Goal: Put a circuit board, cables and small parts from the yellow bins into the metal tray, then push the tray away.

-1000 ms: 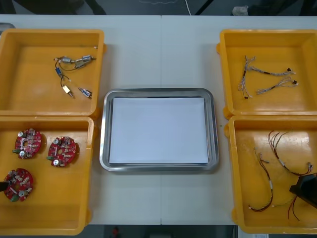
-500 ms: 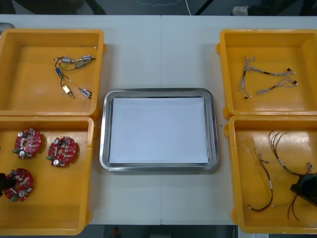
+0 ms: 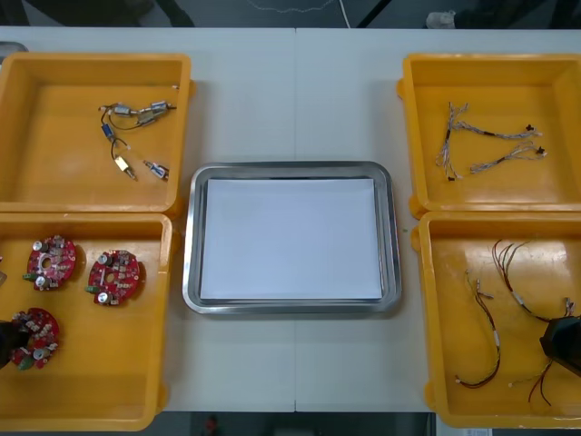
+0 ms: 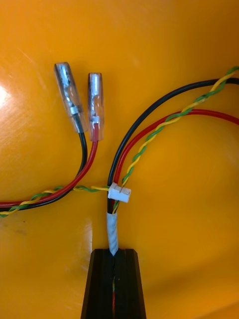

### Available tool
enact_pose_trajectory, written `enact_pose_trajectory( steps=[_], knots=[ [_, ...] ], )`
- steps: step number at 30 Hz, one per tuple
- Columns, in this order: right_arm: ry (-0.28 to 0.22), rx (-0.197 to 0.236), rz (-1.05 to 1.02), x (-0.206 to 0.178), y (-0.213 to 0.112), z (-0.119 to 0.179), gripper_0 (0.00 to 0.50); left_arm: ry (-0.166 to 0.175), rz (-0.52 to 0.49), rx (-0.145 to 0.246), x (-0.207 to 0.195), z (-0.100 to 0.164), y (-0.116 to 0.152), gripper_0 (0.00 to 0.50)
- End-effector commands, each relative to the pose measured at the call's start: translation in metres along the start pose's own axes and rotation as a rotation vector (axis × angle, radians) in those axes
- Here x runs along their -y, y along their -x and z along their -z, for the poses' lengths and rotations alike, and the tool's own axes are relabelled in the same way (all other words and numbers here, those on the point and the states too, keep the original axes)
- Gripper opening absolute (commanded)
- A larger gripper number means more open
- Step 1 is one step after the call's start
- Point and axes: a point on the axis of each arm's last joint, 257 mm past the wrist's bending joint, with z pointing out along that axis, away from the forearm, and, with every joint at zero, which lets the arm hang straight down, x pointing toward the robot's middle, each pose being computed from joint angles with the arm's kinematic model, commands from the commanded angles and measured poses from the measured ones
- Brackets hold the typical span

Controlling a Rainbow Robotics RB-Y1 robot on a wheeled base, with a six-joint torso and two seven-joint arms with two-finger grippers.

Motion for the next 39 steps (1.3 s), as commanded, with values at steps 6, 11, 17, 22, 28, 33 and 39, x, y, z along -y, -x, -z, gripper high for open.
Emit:
enact_pose_trajectory(
  steps=[6, 11, 17, 22, 28, 33, 39],
  knots=[
    [-0.008, 0.032, -0.057, -0.003, 0.035, 0.046, 0.0, 0.032, -0.086, 0.007, -0.013, 0.009, 0.018, 0.0],
    [-0.029, 0.027, -0.039, -0.003, 0.046, 0.076, 0.0, 0.031, -0.089, 0.008, -0.012, 0.018, 0.026, 0.0],
    [-0.071, 0.026, 0.025, -0.005, 0.052, 0.11, 0.0, 0.025, -0.103, -0.013, -0.005, 0.04, 0.038, 0.0],
    [-0.055, 0.107, 0.097, -0.023, 0.07, 0.136, 0.0, 0.028, -0.121, -0.031, 0.001, 0.062, 0.05, 0.0],
    [0.007, 0.146, 0.184, -0.05, 0.076, 0.156, 0.0, 0.039, -0.157, -0.056, 0.011, 0.09, 0.065, 0.0],
    [0.041, 0.145, 0.283, -0.065, 0.072, 0.172, 0.0, 0.048, -0.121, -0.064, 0.039, 0.11, 0.086, 0.0],
    [0.062, 0.145, 0.436, -0.081, 0.065, 0.192, 0.0, 0.041, -0.134, -0.079, 0.081, 0.123, 0.106, 0.0]
  ],
)
